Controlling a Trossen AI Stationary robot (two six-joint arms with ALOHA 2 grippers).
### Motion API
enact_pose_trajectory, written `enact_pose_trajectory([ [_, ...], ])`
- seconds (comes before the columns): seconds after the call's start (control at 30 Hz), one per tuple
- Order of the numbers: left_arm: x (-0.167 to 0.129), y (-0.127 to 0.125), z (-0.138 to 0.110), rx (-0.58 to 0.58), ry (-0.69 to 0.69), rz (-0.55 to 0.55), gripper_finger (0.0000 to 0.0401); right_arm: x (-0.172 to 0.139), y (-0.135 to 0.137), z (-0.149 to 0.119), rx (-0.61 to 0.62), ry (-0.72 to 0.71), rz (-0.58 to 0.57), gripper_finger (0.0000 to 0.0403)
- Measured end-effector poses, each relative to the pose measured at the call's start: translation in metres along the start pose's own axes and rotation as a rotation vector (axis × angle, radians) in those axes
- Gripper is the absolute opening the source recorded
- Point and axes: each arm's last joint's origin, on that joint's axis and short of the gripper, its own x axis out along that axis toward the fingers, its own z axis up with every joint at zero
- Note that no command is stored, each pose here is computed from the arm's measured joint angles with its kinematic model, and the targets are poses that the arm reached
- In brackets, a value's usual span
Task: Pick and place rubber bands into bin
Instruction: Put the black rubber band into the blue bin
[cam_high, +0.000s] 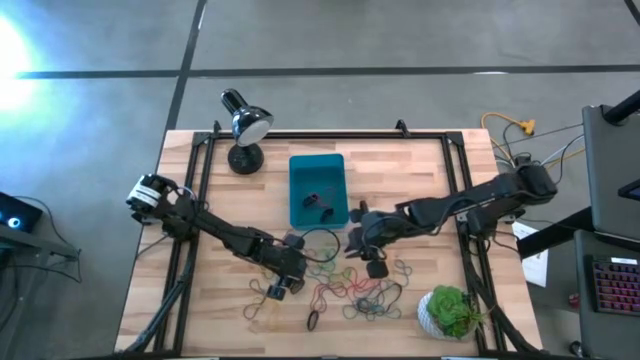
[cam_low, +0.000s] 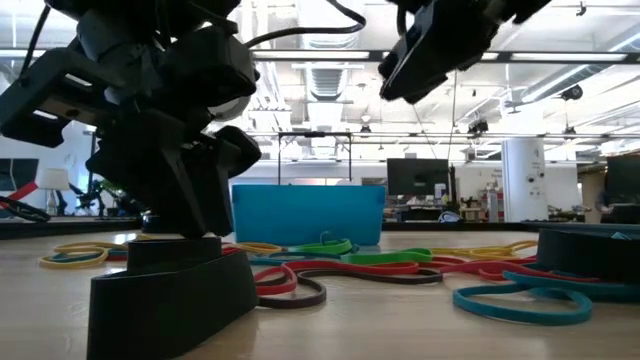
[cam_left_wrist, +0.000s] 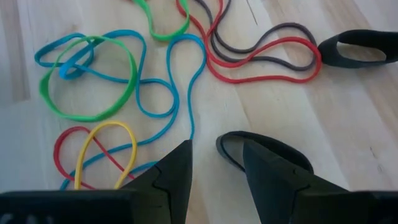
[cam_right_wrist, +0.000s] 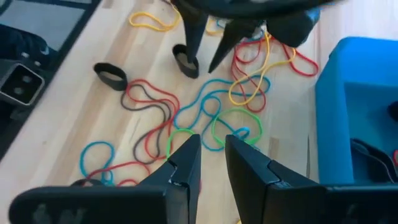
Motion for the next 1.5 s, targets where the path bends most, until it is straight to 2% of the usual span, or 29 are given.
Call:
enact_pose_trajectory([
  [0.4,0.012,0.000,-0.007,-0.004,0.037,0.000,0.0119,-0.012,0.012,0.002,-0.006,-0.025,-0.011,0.0064],
  [0.5,0.008,0.000,-0.005,-0.001,0.030,0.000,0.0091,-0.012,0.014,0.002,-0.010,-0.022,-0.022,0.0060],
  [0.7,0.003,0.000,-0.002,0.007,0.014,-0.002,0.0008,-0.012,0.014,-0.001,-0.005,0.006,-0.051,0.0050],
  [0.97,-0.005,-0.001,0.003,0.014,-0.019,-0.004,0.0001,-0.011,0.017,-0.003,0.010,0.024,-0.065,0.0043],
  [1.13,-0.020,-0.001,0.011,0.059,-0.073,0.023,0.0000,-0.011,0.019,-0.004,0.020,0.025,-0.061,0.0043],
  [1.27,-0.042,0.002,0.021,0.128,-0.154,0.153,0.0000,-0.011,0.019,-0.005,0.029,0.032,-0.060,0.0043],
  [1.5,-0.081,0.019,0.032,0.229,-0.217,0.541,0.0000,-0.011,0.019,-0.005,0.081,0.032,-0.060,0.0043],
])
